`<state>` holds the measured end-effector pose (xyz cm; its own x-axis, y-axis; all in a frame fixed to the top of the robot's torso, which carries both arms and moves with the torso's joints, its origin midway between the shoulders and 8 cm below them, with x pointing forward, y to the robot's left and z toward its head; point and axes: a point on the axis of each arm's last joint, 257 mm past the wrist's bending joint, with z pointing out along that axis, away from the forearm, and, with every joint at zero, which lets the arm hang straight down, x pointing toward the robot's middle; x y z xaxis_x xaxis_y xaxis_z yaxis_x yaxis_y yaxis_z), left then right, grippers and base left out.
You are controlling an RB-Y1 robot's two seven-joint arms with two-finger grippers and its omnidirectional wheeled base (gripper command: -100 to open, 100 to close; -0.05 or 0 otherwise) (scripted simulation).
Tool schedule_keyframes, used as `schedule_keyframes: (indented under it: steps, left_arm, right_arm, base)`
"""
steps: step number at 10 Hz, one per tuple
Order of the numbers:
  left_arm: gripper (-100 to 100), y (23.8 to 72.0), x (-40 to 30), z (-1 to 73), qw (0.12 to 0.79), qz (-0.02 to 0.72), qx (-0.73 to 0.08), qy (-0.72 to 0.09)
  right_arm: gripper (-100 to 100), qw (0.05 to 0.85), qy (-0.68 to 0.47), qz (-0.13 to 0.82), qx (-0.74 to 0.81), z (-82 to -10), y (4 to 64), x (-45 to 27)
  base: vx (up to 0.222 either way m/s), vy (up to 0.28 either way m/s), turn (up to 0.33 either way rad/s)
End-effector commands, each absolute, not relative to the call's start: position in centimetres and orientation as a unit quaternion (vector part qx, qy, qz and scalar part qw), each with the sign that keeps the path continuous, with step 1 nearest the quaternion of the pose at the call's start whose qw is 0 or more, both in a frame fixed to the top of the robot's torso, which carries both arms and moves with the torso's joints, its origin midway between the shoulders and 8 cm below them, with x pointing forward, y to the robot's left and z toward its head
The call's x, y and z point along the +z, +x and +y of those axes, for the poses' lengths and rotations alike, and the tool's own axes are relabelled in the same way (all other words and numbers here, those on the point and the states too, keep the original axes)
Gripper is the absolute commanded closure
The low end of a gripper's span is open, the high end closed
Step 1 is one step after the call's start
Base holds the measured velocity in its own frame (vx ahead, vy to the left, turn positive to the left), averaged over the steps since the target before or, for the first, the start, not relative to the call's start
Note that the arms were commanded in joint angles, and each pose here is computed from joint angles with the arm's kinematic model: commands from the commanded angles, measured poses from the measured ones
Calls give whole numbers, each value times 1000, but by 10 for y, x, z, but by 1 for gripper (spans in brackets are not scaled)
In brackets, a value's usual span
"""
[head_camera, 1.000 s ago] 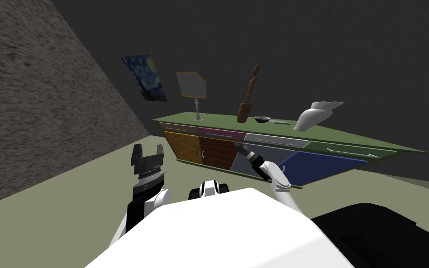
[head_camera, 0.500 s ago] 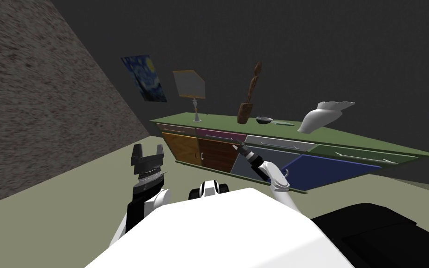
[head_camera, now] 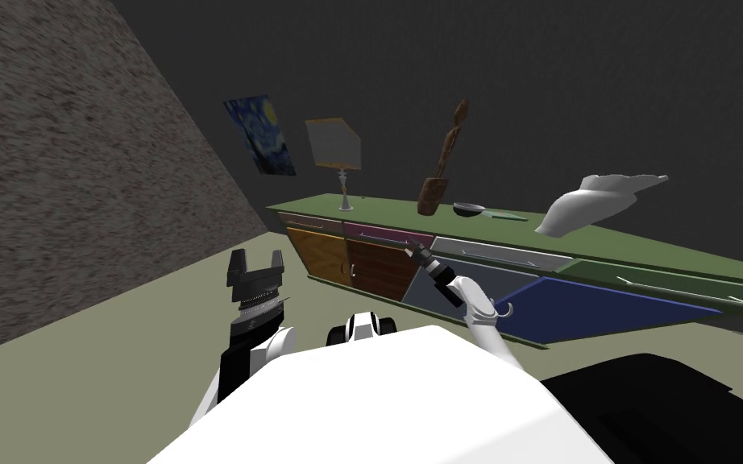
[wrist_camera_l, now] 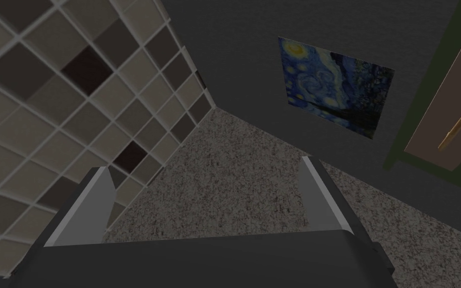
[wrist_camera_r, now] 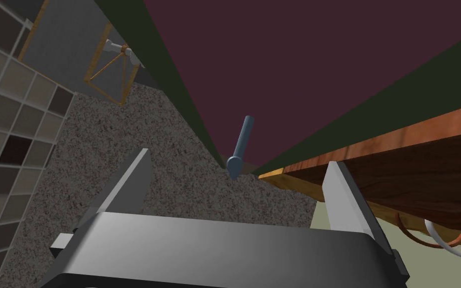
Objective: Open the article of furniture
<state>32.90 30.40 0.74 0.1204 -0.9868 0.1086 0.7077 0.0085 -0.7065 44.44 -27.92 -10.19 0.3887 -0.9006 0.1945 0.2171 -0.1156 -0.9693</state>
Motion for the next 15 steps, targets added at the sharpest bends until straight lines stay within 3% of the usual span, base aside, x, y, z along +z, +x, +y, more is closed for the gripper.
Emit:
schedule_keyframes:
  steps: [1,2,3,8,13,14,15]
  left_arm:
    - [0,329,7,304,676,217,-627,-321]
    - [0,329,7,304,676,217,-627,-321]
    - [0,329,7,304,676,217,-626,-321]
    - [0,329,7,304,676,217,-626,-321]
    - [0,329,7,304,676,217,-627,-321]
    - [0,329,7,304,676,217,-627,-321]
    - [0,329,7,304,676,217,-627,-321]
  right_arm:
    - [-100,589,-575,304,-479,-299,462,-95]
    - [-100,592,-577,302,-476,-294,459,-99]
    - [100,594,-579,298,-472,-287,452,-98]
    - [100,604,-586,285,-459,-264,433,-103]
    - [100,608,-588,279,-454,-261,428,-96]
    - [-100,607,-590,283,-451,-270,429,-90]
    - [-100,607,-590,283,-450,-274,430,-85]
  base:
    - [-46,33,124]
    - [-22,14,24]
    - [15,-14,-129]
    - [47,-22,-101]
    - [-135,88,-41]
    - [-20,33,-3]
    - [-9,47,-6]
